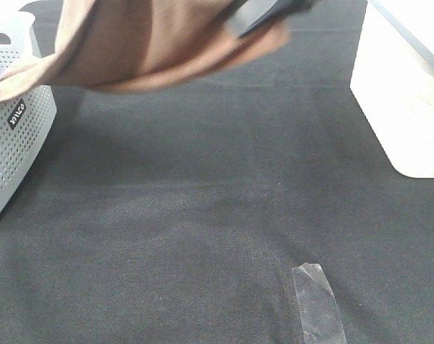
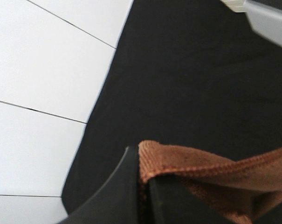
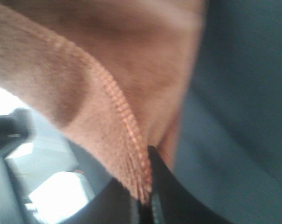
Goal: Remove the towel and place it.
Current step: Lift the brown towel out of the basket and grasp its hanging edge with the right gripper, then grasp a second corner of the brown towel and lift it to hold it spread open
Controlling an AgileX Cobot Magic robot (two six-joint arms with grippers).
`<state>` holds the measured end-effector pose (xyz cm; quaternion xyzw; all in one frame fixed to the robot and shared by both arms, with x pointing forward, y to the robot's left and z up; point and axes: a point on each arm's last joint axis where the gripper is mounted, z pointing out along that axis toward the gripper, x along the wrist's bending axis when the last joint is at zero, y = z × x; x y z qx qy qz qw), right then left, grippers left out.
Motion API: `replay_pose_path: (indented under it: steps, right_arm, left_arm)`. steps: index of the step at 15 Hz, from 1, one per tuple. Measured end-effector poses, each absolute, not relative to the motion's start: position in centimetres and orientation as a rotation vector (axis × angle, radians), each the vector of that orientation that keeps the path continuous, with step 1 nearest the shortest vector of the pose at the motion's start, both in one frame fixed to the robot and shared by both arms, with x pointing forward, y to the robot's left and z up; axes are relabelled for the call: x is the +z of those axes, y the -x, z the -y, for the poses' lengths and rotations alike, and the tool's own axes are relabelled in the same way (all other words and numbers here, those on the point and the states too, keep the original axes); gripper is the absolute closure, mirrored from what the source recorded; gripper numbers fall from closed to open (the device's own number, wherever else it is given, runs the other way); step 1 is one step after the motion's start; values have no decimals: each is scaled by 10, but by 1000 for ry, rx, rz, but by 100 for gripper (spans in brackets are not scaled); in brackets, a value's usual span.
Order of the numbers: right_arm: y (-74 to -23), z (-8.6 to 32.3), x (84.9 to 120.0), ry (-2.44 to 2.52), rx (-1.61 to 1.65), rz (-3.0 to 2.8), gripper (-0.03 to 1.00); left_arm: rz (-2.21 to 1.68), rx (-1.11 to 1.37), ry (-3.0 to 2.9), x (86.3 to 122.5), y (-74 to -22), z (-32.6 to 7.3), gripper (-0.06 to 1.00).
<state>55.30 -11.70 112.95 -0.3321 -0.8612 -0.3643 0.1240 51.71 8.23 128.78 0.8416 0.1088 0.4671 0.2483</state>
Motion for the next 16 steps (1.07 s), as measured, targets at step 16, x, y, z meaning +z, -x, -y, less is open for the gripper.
replay_pose_path:
  steps: [16]
  right_arm:
    - [-614,147,1264,1397,-1870,3089,96]
  left_arm:
    - [-428,1530,-1677,1267,-655,-129,94]
